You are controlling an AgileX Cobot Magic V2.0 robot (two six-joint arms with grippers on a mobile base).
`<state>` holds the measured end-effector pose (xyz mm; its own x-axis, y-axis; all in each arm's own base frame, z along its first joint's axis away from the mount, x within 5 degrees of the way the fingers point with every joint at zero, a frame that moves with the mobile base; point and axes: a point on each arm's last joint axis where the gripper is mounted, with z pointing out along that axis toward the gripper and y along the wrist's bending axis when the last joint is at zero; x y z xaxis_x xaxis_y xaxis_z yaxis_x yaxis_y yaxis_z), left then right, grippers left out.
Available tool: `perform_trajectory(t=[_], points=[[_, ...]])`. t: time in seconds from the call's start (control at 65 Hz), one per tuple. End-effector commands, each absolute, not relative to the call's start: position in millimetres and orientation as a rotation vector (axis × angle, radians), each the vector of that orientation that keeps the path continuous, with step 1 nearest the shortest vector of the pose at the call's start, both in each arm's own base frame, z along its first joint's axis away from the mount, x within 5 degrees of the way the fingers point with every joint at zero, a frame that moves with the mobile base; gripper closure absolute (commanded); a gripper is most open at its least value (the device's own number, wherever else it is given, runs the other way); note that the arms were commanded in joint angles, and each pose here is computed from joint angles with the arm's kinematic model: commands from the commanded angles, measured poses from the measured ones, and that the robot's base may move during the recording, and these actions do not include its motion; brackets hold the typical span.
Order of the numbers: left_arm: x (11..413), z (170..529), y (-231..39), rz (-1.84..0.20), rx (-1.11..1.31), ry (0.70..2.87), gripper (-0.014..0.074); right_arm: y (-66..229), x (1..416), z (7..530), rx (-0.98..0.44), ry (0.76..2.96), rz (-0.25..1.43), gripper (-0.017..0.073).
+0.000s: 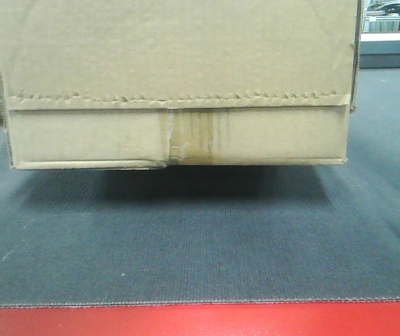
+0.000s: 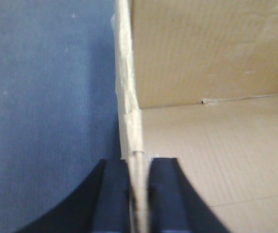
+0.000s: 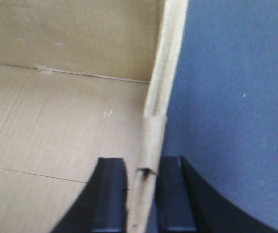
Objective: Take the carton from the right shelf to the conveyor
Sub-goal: 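Open both grippers and withdraw them from the carton walls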
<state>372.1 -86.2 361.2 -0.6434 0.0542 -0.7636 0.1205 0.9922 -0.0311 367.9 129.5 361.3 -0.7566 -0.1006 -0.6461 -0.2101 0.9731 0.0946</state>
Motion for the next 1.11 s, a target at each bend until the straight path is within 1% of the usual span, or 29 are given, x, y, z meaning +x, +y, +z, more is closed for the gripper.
perform_trajectory(t=[0.0, 0.015, 0.031, 0.046, 0.077, 0.092, 0.108, 0.123, 0.138, 0.308, 0.369, 0.431, 0.508, 0.569, 0.585, 0.631, 0.646, 0.708, 0.723, 0.738, 0.785, 0.892, 1.046, 1.092], points=[[375, 366, -80, -0.067, 0.127, 2.23, 0.03, 119, 374, 365, -0.23, 2.387, 0.132, 0.0256], [375, 366, -80, -0.065, 0.128, 2.229, 0.0264, 119, 374, 366, -0.23, 2.385, 0.133, 0.0212], [375, 367, -80, -0.065, 0.128, 2.227, 0.0207, 119, 374, 366, -0.23, 2.383, 0.134, 0.0168], [375, 367, -80, -0.065, 0.128, 2.227, 0.0188, 119, 373, 367, -0.23, 2.381, 0.131, 0.0124], [375, 368, -80, -0.063, 0.129, 2.223, 0.0109, 119, 373, 368, -0.23, 2.381, 0.131, 0.0039], [373, 370, -79, -0.064, 0.128, 2.22, 0.005, 119, 372, 370, -0.229, 2.376, 0.132, 0.0], [373, 370, -79, -0.063, 0.128, 2.222, 0.0011, 118, 372, 370, -0.229, 2.376, 0.132, -0.0022], [373, 372, -79, -0.063, 0.127, 2.222, -0.0026, 118, 371, 373, -0.228, 2.371, 0.133, -0.0015], [372, 374, -79, -0.06, 0.127, 2.219, -0.0031, 118, 370, 374, -0.228, 2.369, 0.134, -0.001], [350, 402, -73, -0.055, 0.117, 2.177, 0.0074, 111, 350, 405, -0.216, 2.29, 0.152, 0.0025], [339, 415, -70, -0.051, 0.114, 2.154, 0.0094, 107, 338, 419, -0.211, 2.252, 0.161, 0.0063], [325, 428, -65, -0.046, 0.106, 2.134, 0.0113, 103, 327, 432, -0.206, 2.224, 0.167, 0.0123], [310, 441, -57, -0.039, 0.084, 2.117, 0.0147, 96, 314, 444, -0.196, 2.202, 0.163, 0.0242], [300, 449, -49, -0.029, 0.063, 2.109, 0.0204, 90, 306, 451, -0.181, 2.198, 0.158, 0.036], [298, 451, -47, -0.023, 0.061, 2.107, 0.0224, 88, 304, 453, -0.175, 2.197, 0.155, 0.0406], [291, 456, -39, -0.003, 0.049, 2.097, 0.0308, 81, 299, 457, -0.155, 2.196, 0.147, 0.0498], [290, 455, -38, -0.002, 0.048, 2.101, 0.0321, 78, 298, 456, -0.149, 2.198, 0.143, 0.0527], [282, 457, -28, 0.02, 0.027, 2.098, 0.0458, 68, 293, 455, -0.118, 2.204, 0.126, 0.0638], [281, 456, -26, 0.025, 0.02, 2.101, 0.0491, 66, 292, 454, -0.111, 2.208, 0.122, 0.0648], [278, 456, -23, 0.031, 0.01, 2.099, 0.0542, 63, 291, 451, -0.104, 2.218, 0.116, 0.0646], [274, 452, -17, 0.043, -0.007, 2.11, 0.0631, 56, 287, 447, -0.081, 2.228, 0.102, 0.0637], [262, 438, -6, 0.079, -0.013, 2.131, 0.058, 41, 278, 420, -0.038, 2.278, 0.068, 0.0637], [242, 410, -4, 0.081, 0.002, 2.141, 0.0581, 32, 256, 387, -0.047, 2.283, 0.05, 0.0637], [235, 397, -4, 0.079, 0.008, 2.147, 0.0581, 31, 247, 373, -0.051, 2.281, 0.051, 0.0637]])
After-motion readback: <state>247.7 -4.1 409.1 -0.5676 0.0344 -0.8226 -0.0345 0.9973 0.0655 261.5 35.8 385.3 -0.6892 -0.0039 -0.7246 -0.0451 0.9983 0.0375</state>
